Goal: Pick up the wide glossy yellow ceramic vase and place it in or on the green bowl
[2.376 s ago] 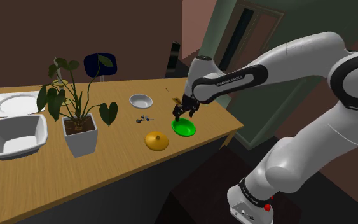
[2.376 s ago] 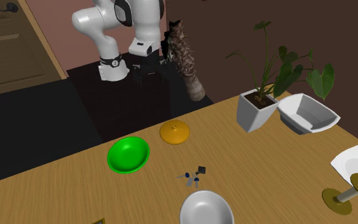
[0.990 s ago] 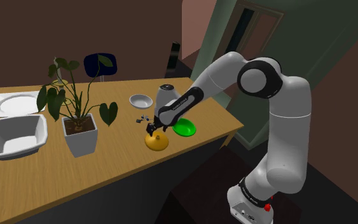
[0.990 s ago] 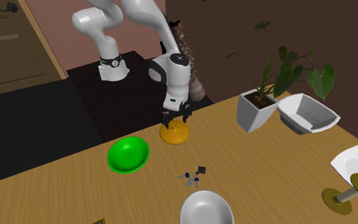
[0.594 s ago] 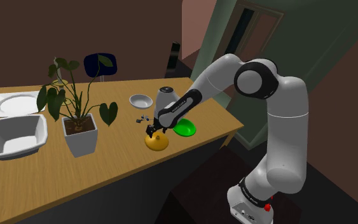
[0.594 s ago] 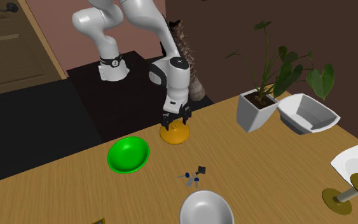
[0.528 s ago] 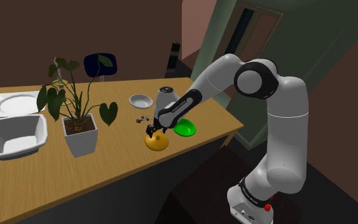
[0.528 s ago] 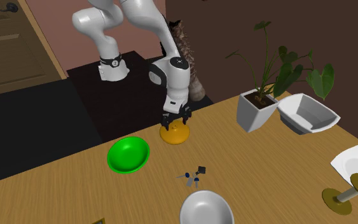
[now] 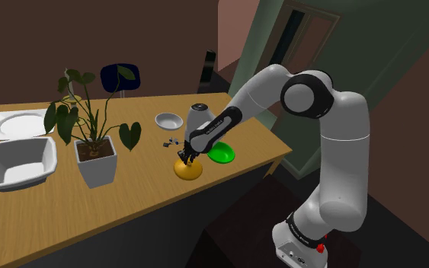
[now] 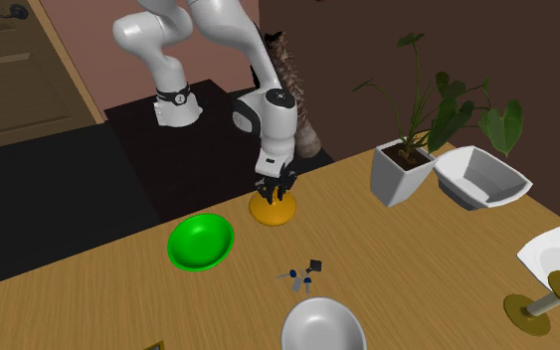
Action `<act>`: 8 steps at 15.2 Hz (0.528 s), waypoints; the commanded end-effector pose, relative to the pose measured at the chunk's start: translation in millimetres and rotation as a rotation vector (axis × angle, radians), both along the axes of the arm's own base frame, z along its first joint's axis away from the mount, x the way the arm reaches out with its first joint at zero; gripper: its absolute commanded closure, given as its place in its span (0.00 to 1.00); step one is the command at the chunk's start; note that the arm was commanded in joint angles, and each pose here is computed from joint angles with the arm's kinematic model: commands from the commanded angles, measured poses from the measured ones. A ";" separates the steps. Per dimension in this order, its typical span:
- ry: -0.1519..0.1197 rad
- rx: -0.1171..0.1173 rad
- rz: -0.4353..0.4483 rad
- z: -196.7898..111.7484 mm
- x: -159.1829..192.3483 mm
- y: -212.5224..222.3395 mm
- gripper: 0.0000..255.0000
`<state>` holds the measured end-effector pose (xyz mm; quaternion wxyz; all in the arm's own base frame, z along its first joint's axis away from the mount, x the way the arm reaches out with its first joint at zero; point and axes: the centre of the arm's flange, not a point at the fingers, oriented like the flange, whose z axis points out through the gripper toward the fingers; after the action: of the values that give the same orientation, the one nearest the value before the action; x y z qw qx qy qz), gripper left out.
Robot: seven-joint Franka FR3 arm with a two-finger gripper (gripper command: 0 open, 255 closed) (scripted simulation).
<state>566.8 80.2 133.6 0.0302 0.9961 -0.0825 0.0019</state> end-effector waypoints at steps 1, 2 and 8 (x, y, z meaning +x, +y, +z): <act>0.002 0.000 0.001 -1.0 -0.6 0.8 1.00; 0.002 0.000 0.001 -1.4 -0.7 0.8 1.00; 0.002 0.000 0.001 20.1 -0.5 1.0 1.00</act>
<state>566.3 80.4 148.5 0.0301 0.9962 -0.0818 0.0010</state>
